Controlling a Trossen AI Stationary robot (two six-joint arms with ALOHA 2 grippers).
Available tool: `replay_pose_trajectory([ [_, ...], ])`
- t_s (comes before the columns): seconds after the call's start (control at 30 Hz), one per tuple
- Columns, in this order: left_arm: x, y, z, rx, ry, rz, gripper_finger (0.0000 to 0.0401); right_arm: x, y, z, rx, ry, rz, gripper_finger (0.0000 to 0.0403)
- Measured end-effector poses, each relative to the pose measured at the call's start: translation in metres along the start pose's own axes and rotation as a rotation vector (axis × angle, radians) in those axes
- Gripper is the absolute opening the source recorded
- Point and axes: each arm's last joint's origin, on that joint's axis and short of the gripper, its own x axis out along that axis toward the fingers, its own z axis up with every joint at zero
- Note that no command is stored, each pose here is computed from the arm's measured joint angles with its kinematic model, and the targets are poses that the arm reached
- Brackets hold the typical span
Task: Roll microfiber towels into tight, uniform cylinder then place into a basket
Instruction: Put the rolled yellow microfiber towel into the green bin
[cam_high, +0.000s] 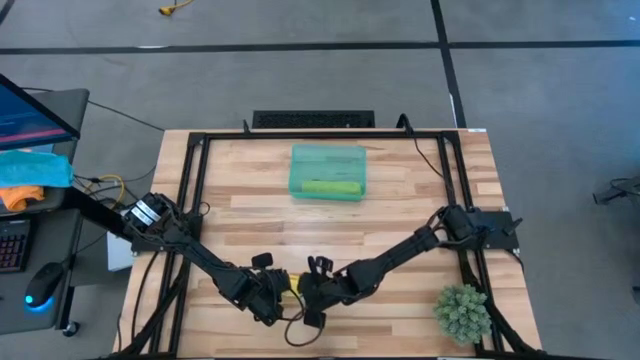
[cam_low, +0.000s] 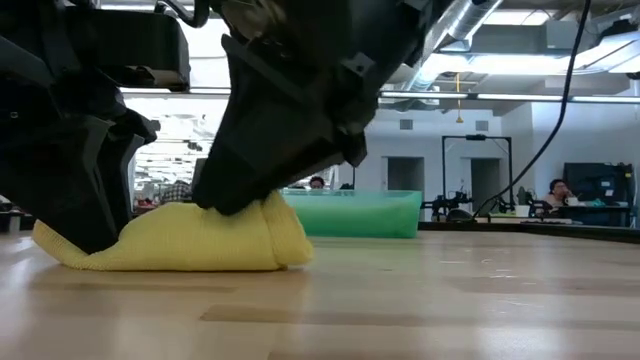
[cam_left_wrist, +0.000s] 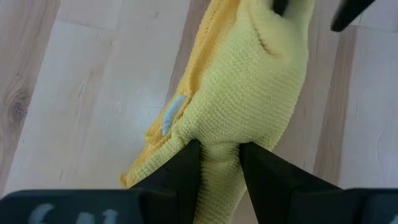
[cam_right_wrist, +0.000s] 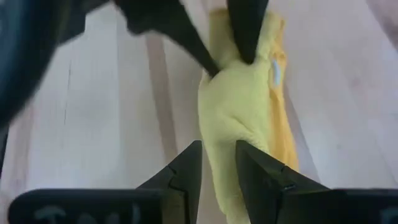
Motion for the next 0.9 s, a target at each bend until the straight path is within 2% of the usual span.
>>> replay_pose_trajectory([
  [0.27, -0.001, -0.002, -0.002, -0.012, -0.019, 0.003, 0.0113, 0.002, -0.018, -0.003, 0.165, 0.087, -0.094, 0.0120],
  [0.57, -0.002, -0.005, -0.004, -0.008, -0.085, 0.049, 0.0113, 0.002, -0.024, -0.005, 0.273, 0.115, -0.140, 0.0120],
  [0.9, -0.015, -0.021, -0.003, 0.060, -0.130, 0.039, 0.0113, 0.004, -0.035, -0.002, 0.309, 0.132, -0.166, 0.0120],
])
